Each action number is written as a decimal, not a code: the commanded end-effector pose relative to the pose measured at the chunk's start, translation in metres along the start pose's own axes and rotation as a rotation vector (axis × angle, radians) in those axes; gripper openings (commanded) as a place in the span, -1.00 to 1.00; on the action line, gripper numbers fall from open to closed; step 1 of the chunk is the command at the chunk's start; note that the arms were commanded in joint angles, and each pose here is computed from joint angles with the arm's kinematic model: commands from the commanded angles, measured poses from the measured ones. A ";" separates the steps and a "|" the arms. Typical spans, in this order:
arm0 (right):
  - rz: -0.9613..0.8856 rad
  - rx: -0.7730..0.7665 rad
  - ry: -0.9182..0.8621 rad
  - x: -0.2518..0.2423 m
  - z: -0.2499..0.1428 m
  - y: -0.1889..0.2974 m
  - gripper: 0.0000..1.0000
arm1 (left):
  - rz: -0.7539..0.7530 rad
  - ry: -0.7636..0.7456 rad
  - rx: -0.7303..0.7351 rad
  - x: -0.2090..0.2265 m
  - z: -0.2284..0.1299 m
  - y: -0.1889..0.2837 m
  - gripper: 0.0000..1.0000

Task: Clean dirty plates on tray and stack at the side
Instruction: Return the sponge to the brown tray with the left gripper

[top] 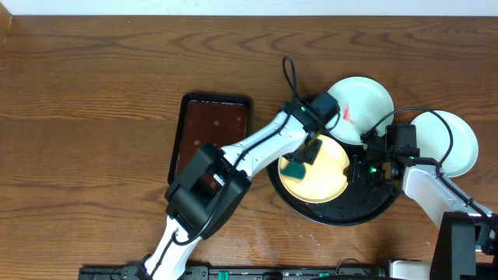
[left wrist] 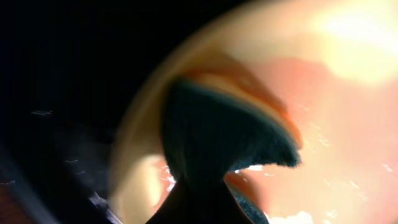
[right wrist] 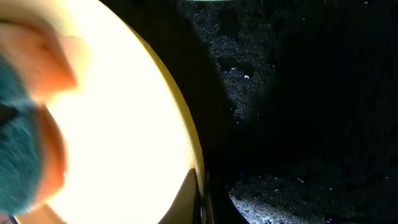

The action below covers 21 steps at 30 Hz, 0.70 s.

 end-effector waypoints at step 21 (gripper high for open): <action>-0.084 0.067 0.001 -0.016 -0.020 -0.011 -0.97 | 0.278 0.460 -0.087 0.199 0.036 0.082 -0.84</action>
Point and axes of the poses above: each gripper's point midway between its finger pads, its own y axis back along the fingers, its own x axis along the line the jaws close on, z = x × y, the point moved 1 cm from there along y, back along the fingers, and after that the axes turned 15 degrees about y, right-handed, at the moved point
